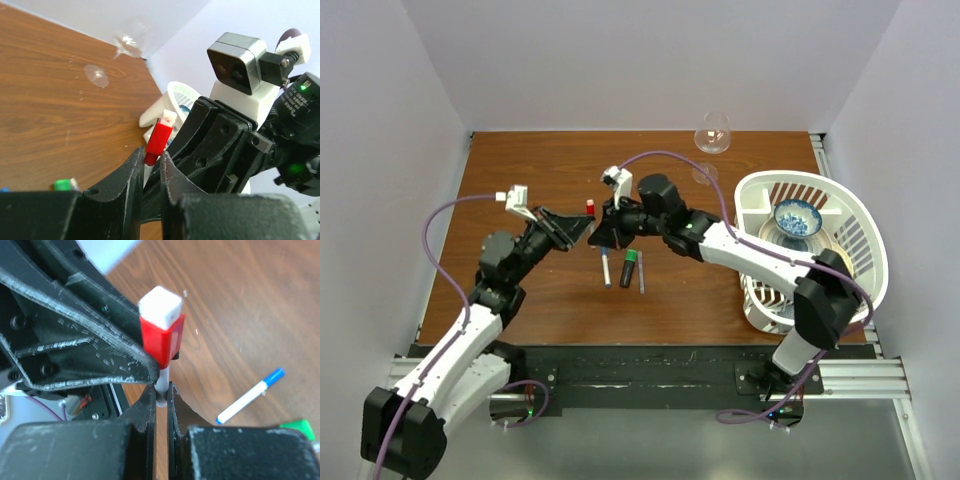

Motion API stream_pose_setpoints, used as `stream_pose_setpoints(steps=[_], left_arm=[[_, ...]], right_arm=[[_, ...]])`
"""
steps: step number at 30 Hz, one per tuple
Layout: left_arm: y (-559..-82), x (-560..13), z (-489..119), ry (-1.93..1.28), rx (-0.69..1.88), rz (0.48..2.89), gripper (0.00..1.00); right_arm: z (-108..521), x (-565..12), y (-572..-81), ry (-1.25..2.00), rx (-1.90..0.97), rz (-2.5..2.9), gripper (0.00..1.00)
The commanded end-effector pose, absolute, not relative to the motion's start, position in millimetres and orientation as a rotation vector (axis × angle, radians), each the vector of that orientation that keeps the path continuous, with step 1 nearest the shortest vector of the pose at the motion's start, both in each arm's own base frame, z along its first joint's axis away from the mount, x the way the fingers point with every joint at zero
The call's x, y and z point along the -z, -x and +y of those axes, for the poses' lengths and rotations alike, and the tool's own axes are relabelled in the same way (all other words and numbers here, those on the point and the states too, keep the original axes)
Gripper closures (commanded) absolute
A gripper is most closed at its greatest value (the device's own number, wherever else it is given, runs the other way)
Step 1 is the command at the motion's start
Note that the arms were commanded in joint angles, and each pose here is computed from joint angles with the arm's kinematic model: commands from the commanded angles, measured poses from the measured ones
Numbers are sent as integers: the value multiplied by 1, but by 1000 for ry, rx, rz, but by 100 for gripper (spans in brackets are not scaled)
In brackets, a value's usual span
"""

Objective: Insert the pens into the pen caps

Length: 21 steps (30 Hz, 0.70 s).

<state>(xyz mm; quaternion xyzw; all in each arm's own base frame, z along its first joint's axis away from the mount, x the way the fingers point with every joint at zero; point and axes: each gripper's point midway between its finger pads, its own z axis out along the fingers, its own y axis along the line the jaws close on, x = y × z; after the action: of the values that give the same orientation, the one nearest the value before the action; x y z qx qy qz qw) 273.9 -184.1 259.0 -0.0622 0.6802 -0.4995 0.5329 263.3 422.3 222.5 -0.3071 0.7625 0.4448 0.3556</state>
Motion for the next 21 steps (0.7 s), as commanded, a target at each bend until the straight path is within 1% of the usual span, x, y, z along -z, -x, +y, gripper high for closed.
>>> stream_pose_setpoints(steps=[1,2,4,5,6,8,9,13,19,21], left_arm=[[-224,-273,-228,-154,1365,1824,99],[-228,-278,-229,-167,1353,1818,87],[-235,-302,-229,-173,1330,1773,73],[-239,-307,-228,-170,1309,1765,60],[-240,-313,-227,-178,1301,1752,55],[-245,-327,-227,-203,1269,1732,48],[-245,-338,-226,-220,1260,1711,46],[-251,-350,-228,-271,1218,1697,41],[-266,-355,-224,-270,1135,1711,41],[-271,-356,-222,-258,1108,1716,42]], right_arm=[[405,-353,-290,674,-1156,1441,100],[403,-353,-285,685,-1163,1436,100],[401,-338,-278,711,-1173,1463,100],[400,-336,-273,722,-1181,1465,100],[398,-336,-270,728,-1185,1465,100],[396,-329,-264,740,-1193,1480,100],[395,-328,-260,744,-1199,1481,100],[392,-323,-253,756,-1212,1493,100],[395,-320,-247,762,-1241,1504,100],[396,-320,-246,760,-1242,1502,100]])
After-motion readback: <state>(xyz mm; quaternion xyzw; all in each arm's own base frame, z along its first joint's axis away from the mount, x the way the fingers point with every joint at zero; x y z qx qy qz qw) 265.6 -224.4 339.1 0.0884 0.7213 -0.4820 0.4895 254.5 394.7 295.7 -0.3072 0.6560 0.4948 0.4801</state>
